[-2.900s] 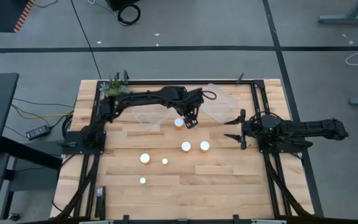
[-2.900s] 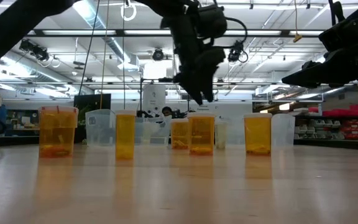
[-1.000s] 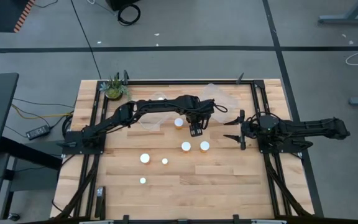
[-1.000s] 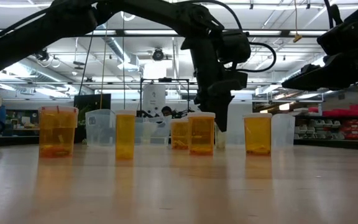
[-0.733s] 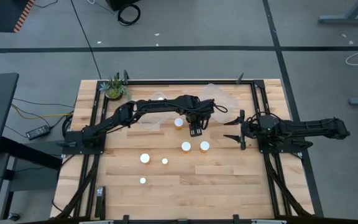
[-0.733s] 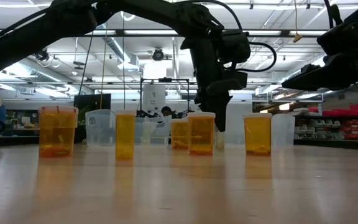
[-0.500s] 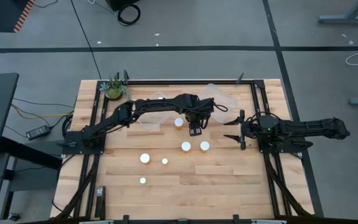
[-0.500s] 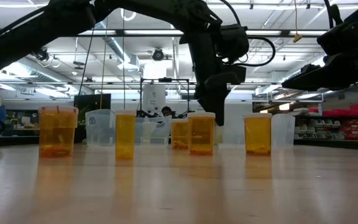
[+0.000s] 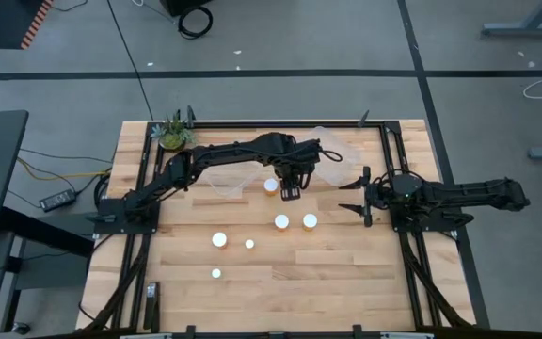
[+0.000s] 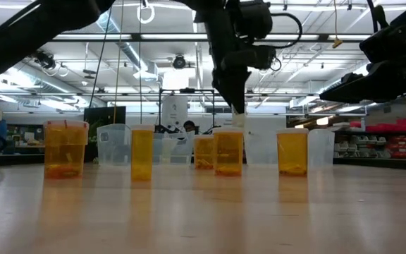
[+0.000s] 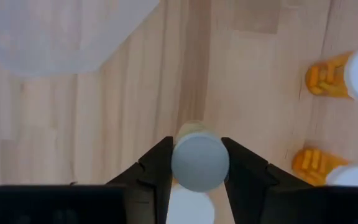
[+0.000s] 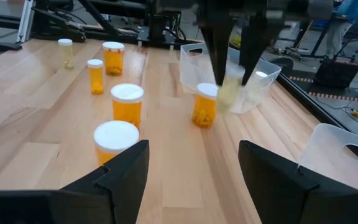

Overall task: Pick and place medicine bottles into bin by pill shape (circle, oval)
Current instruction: Put the top small yellow pill bottle into the left transparent bin

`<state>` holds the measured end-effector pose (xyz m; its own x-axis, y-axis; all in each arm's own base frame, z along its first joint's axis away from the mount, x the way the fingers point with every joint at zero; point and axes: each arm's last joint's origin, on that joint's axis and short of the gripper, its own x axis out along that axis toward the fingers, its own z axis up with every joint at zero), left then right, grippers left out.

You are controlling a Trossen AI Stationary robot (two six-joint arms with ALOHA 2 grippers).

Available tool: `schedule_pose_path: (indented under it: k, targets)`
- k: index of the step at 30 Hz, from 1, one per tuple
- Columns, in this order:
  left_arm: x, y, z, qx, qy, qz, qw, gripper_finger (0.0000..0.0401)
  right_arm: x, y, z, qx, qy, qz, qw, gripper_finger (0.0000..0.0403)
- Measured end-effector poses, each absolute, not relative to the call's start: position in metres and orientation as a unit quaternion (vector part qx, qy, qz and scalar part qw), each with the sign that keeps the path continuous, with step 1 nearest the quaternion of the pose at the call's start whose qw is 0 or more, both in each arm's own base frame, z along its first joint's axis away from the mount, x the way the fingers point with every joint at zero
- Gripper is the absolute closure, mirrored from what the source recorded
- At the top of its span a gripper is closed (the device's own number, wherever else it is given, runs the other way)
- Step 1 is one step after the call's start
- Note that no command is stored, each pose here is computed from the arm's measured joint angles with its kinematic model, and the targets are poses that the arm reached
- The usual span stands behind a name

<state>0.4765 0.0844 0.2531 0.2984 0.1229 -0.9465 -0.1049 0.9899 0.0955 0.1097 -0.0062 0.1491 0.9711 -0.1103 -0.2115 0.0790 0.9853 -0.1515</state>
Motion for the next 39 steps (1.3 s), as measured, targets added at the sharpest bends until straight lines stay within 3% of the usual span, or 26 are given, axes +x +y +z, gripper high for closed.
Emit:
schedule_pose_path:
  k: [6,13,22,39]
  targets:
    - [0.461,0.082,0.281,0.003,0.584,0.090,0.807,0.0269,0.110,-0.006,0.149,-0.071,0.110,-0.048,0.990,0.0148]
    - [0.439,0.084,0.297,0.011,0.617,0.137,0.775,0.0277,0.110,-0.006,0.149,-0.071,0.110,-0.048,0.990,0.0148]
    - [0.423,0.084,0.298,0.017,0.663,0.183,0.725,0.0272,0.110,-0.006,0.149,-0.071,0.110,-0.048,0.990,0.0148]
    - [0.421,0.085,0.296,0.028,0.670,0.207,0.713,0.0275,0.110,-0.006,0.149,-0.071,0.110,-0.048,0.990,0.0148]
